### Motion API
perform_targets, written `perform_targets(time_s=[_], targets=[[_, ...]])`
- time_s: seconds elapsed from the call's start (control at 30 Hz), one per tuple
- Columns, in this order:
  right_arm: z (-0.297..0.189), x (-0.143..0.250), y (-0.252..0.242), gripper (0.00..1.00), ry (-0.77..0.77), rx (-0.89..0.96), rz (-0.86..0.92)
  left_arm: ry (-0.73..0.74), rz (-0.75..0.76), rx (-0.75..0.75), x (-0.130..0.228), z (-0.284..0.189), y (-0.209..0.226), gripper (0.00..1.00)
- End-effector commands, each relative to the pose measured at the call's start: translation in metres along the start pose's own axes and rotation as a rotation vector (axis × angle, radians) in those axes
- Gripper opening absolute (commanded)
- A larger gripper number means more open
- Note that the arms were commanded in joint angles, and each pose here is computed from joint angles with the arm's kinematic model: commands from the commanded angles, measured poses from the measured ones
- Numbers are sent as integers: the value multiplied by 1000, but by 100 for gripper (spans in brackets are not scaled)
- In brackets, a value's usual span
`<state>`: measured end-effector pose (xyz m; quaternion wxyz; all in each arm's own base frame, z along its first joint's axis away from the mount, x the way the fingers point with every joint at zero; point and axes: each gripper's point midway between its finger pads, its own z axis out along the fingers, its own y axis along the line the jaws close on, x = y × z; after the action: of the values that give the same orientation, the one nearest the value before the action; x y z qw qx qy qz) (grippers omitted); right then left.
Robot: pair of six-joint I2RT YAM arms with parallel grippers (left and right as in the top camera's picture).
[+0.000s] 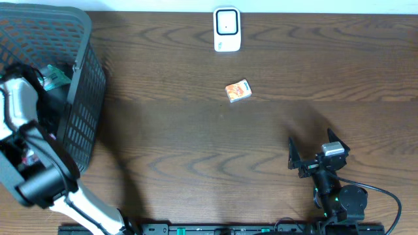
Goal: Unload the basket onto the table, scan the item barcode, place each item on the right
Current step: 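Reach the left gripper into the basket and grasp the purple liner pack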
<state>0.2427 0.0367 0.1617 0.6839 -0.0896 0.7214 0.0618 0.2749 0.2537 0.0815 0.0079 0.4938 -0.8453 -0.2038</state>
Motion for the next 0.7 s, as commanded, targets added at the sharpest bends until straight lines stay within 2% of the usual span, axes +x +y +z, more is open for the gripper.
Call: perform_targets(time_s=[0.0, 0.17, 0.27, 0.4, 0.53, 0.67], targets=[[0, 1, -3, 99, 1, 13, -11, -201, -107, 364, -33, -105, -18, 7], [0, 1, -3, 99, 1, 13, -11, -464, -106, 863, -41, -243, -27, 7], [0, 1, -3, 99, 1, 13, -11, -693, -116, 1010, -32, -324, 4, 7], [0, 1, -3, 99, 1, 13, -11, -791, -50, 1113, 3, -375, 8, 7], [0, 1, -3, 99, 1, 13, -11, -749, 155, 1224, 59, -404, -41, 7], [0, 1, -3, 99, 1, 13, -11, -723, 530, 1250, 130, -410, -112, 7]])
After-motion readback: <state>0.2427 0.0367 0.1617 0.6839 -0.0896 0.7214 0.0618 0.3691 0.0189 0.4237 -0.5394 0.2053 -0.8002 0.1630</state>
